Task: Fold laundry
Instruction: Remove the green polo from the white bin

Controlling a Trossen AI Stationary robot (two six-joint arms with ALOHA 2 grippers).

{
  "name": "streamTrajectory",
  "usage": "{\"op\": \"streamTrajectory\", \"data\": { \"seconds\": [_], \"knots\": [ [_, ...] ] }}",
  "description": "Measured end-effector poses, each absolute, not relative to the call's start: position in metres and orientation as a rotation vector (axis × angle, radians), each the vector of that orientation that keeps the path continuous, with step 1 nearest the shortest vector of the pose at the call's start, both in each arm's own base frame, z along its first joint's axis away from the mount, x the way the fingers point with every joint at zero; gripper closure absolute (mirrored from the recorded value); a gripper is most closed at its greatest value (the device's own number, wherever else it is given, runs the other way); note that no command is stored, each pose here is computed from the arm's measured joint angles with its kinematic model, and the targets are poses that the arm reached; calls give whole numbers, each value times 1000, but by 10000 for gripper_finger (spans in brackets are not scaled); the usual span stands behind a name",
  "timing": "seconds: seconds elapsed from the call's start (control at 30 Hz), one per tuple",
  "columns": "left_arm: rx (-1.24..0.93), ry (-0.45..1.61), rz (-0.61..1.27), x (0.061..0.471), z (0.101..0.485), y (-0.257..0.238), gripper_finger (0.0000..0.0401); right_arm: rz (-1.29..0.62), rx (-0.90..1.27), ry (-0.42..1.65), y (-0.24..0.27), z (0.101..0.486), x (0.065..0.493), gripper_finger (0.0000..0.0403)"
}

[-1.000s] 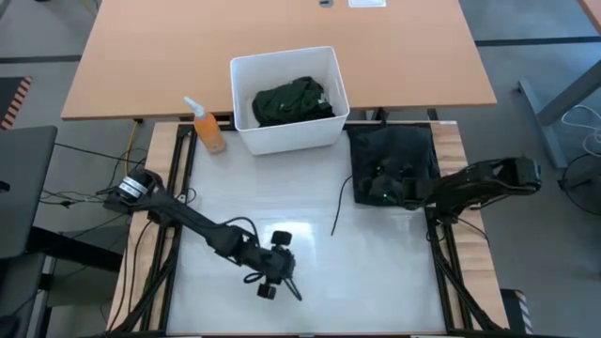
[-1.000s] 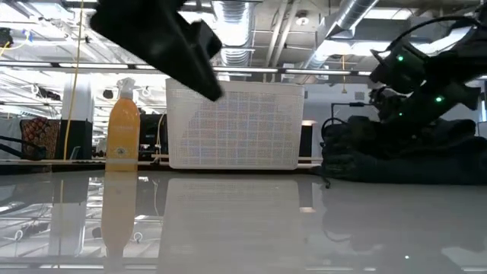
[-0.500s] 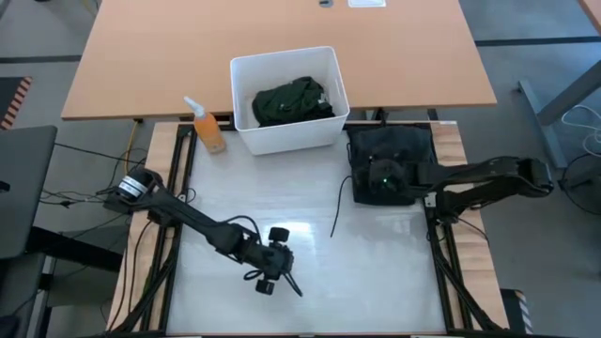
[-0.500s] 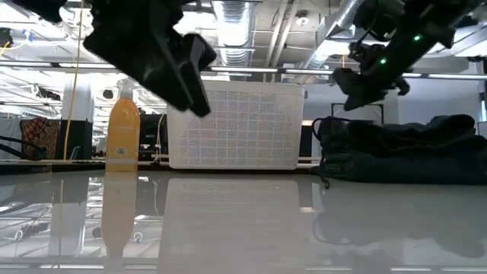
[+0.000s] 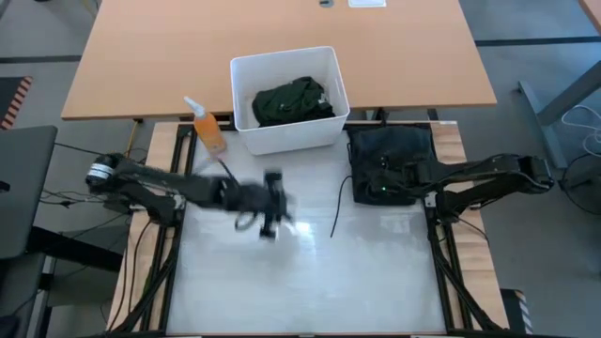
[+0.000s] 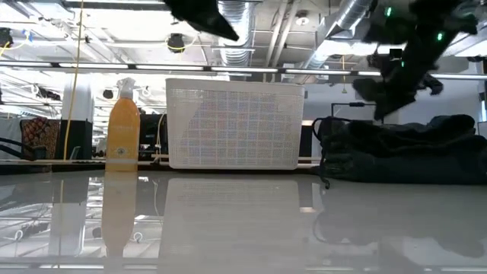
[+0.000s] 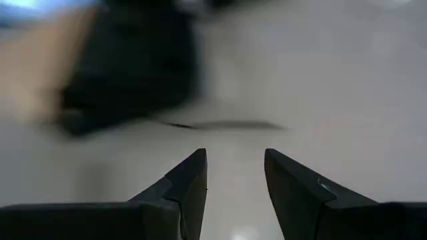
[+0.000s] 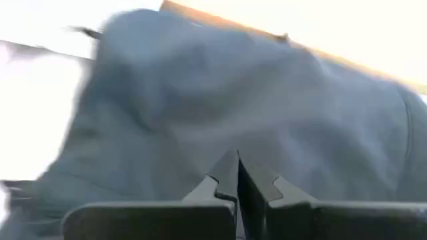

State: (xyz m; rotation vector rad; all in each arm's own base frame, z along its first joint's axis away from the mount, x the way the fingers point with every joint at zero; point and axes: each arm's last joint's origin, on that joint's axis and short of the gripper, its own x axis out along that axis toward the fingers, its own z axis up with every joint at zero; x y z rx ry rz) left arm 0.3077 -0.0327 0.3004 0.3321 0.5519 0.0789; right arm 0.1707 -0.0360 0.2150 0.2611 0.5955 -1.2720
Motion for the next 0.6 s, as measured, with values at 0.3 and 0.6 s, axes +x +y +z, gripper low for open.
{"op": "streamTrajectory", "data": {
  "seconds": [0.3, 0.6],
  "knots": [
    [509, 505, 516, 271, 345, 63, 262, -994, 220, 470, -3, 279, 186, 375],
    [476, 750, 667, 266, 311, 137, 262, -790, 201, 380, 30, 288, 206, 374]
  ]
}}
